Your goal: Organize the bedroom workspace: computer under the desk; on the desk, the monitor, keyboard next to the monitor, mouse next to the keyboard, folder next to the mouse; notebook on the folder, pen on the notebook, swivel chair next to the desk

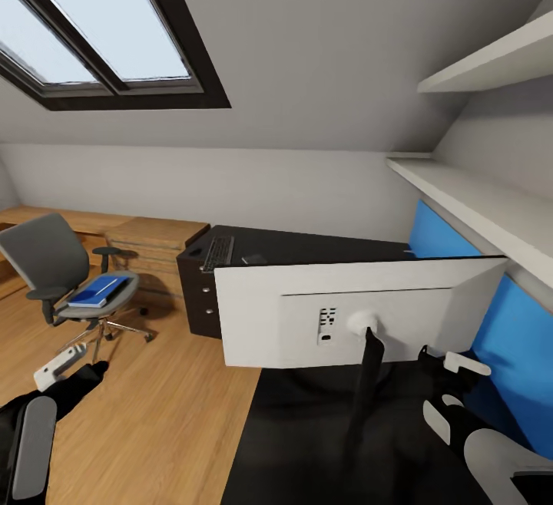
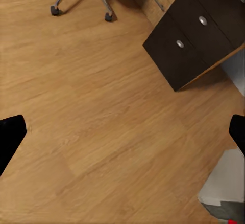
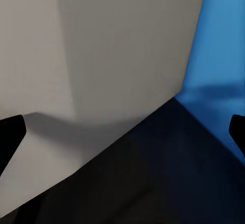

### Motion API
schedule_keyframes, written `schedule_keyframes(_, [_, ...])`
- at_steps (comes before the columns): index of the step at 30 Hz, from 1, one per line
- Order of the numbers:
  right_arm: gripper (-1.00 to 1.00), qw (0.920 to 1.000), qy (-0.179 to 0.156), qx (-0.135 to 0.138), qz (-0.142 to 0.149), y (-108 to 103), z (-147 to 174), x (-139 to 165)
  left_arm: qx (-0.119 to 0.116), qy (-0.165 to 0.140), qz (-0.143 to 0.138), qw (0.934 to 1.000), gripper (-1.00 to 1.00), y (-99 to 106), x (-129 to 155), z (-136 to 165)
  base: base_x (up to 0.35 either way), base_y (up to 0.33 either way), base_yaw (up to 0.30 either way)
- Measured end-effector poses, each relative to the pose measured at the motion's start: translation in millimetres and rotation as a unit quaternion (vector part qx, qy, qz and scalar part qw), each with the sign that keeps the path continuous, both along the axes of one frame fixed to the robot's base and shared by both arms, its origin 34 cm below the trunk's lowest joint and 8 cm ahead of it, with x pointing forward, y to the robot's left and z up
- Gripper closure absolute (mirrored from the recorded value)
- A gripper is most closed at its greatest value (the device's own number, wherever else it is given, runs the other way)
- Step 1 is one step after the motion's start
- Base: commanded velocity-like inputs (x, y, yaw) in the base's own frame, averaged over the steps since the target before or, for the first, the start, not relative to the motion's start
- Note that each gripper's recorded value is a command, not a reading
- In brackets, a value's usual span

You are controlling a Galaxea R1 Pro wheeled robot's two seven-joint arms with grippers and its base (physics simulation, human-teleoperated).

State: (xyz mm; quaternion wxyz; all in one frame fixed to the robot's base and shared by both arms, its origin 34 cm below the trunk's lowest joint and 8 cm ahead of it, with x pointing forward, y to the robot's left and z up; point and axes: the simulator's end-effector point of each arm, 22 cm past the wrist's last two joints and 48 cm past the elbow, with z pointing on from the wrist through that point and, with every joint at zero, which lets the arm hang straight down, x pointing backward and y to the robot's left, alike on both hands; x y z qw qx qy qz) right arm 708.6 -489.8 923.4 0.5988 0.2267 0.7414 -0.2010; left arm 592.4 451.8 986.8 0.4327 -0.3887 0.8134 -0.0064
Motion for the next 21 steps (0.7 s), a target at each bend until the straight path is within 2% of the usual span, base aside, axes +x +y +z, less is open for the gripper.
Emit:
schedule_keyframes(3, [-1.0,1.0,0.0,0.0,0.0,0.0,0.0,0.0,-0.003,-0.004,0.004,1.0,-1.0,5.8,-1.0,2.1,0.028,0.0,0.0])
schedule_keyframes(8, [-1.0,1.0,0.0,0.0,0.0,0.1,0.4,-0.2,-0.011,-0.013,0.004,0.9999,-1.0,5.9,0.2,4.4,0.211,0.0,0.0])
schedule_keyframes(16, [-1.0,1.0,0.0,0.0,0.0,-0.2,-0.3,-0.3,-0.01,-0.014,-0.012,0.9998,-1.0,-5.9,6.8,5.1,0.057,0.0,0.0])
schedule_keyframes(21, [-1.0,1.0,0.001,0.0,0.0,0.1,-0.6,-0.5,-0.009,-0.015,-0.016,0.9997,-1.0,-8.0,8.3,6.4,0.173,0.0,0.0])
